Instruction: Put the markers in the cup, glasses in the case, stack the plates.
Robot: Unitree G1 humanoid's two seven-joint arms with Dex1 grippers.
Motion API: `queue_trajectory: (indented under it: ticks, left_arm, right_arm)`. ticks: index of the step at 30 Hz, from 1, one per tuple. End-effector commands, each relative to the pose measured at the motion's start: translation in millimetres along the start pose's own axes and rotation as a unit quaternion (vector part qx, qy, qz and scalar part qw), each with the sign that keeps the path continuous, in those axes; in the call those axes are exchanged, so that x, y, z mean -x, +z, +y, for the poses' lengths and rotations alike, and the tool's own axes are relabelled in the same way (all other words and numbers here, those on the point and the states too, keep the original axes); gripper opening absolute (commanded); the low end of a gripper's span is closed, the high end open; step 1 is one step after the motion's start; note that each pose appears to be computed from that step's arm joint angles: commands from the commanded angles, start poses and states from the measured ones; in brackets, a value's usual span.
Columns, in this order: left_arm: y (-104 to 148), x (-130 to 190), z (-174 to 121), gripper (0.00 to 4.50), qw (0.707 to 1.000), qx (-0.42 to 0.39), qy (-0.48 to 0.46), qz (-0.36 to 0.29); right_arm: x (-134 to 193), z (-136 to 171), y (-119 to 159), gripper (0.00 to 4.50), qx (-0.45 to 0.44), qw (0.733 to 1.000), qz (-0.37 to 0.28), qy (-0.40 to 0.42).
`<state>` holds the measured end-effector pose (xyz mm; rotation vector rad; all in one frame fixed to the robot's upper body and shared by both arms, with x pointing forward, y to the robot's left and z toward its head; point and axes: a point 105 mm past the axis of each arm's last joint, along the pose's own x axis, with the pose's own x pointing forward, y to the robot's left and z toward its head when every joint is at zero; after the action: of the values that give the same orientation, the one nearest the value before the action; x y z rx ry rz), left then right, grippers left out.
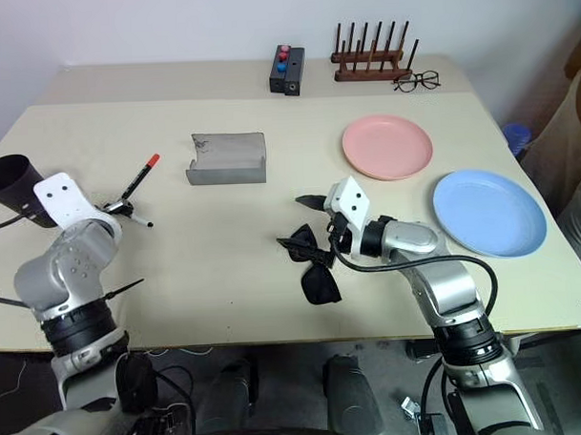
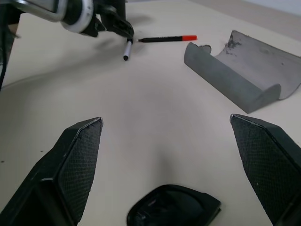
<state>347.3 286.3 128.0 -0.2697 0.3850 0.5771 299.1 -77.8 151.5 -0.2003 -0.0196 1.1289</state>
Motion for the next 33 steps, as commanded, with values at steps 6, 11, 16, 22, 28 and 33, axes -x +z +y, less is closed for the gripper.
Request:
queue_trajectory:
  ticks: [6, 11, 16, 22, 28, 33]
  left_arm:
    - [3.1, -5.6, -14.3, 4.50, 0.999, -0.010, 0.003, 0.036]
    - [-9.9, -6.0, -10.2, 4.50, 0.995, -0.010, 0.029, 0.091]
    - [-20.7, -2.4, -11.5, 3.71, 0.991, -0.011, 0.040, 0.130]
    - [-17.6, 0.5, -3.5, 0.77, 0.990, 0.001, 0.060, 0.124]
    - [-3.2, 3.3, -6.5, 0.06, 0.995, -0.002, 0.048, 0.089]
    - [47.9, 16.4, -24.9, 0.06, 0.997, 0.017, -0.037, -0.071]
  right_arm:
    - [-6.2, 10.3, 11.5, 4.42, 0.010, 1.000, -0.027, 0.008]
    - [-9.9, 9.2, 12.8, 4.42, 0.011, 0.999, -0.030, 0.005]
    - [-14.7, 12.1, 14.4, 4.50, 0.011, 0.999, -0.036, 0.010]
    - [-18.8, 11.6, 13.9, 4.50, 0.009, 0.999, -0.035, 0.017]
    - [-22.2, 10.1, 13.3, 4.50, 0.009, 0.999, -0.034, 0.025]
    - [-24.6, 12.1, 12.8, 4.50, 0.007, 0.999, -0.035, 0.038]
